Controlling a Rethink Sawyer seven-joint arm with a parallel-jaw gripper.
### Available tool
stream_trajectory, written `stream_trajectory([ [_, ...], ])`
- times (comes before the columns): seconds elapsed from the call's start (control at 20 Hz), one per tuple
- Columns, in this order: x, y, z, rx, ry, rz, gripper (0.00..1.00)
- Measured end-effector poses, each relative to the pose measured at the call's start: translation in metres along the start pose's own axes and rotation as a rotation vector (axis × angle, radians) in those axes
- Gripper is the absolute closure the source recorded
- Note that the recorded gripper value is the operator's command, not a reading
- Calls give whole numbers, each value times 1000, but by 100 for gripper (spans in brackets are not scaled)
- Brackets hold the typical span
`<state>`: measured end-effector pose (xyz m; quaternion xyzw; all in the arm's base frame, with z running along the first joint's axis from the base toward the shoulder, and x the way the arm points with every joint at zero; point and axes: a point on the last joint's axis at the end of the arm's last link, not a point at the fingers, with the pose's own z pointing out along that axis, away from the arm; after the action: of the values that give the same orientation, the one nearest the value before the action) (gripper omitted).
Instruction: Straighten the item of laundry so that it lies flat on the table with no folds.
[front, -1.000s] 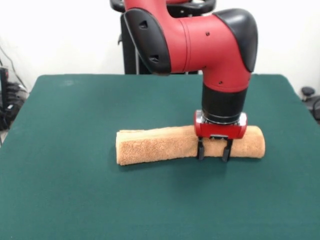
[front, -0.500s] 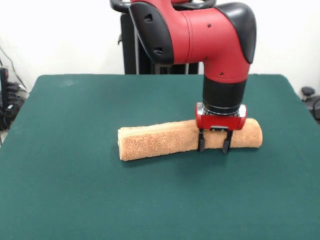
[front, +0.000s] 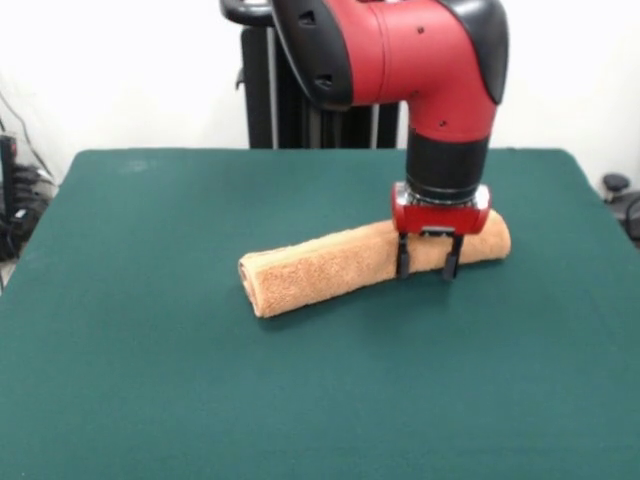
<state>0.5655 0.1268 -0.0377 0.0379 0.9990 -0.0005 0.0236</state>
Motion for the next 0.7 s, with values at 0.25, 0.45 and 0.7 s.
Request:
stream_trajectory([
  [0.25,23,0,-7,-2,25,-9,0],
  [0.45,40,-1,-15,-1,49,-12,0],
  [0.7,54,-6,-27,1,68,-5,0],
])
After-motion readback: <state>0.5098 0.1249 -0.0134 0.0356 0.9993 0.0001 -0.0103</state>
